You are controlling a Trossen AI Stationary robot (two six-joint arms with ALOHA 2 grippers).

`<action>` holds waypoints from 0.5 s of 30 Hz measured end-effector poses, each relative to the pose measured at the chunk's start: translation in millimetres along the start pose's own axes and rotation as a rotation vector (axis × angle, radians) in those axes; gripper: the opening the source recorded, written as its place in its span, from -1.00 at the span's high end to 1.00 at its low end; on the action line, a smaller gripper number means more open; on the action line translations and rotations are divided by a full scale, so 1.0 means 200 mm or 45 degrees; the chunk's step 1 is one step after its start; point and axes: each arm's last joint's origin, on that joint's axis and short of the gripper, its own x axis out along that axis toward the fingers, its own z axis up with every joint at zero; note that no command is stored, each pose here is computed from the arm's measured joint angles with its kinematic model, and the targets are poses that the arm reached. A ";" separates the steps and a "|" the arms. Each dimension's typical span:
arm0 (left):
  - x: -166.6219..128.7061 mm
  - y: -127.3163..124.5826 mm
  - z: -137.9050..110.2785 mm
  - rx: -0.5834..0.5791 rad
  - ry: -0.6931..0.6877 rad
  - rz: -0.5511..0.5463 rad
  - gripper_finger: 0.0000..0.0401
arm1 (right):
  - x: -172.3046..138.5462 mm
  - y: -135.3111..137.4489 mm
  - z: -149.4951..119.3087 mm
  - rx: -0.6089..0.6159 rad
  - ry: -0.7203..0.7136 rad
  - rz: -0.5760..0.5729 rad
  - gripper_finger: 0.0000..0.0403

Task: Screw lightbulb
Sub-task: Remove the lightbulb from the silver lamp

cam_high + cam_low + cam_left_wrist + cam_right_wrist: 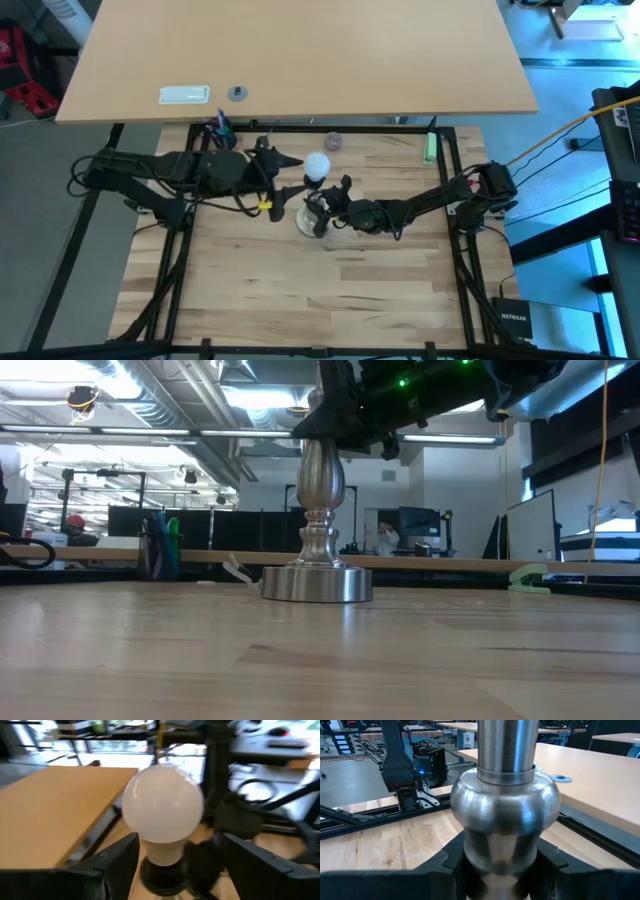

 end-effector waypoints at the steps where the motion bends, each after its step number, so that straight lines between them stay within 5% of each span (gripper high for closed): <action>1: -0.01 -0.01 0.00 -0.004 -0.008 -0.043 -0.32 | 0.00 0.00 0.00 -0.002 0.000 -0.002 0.32; 15: -0.02 -0.20 -0.04 -0.077 0.064 -0.401 -0.32 | 0.01 -0.01 0.00 -0.006 -0.003 0.002 0.32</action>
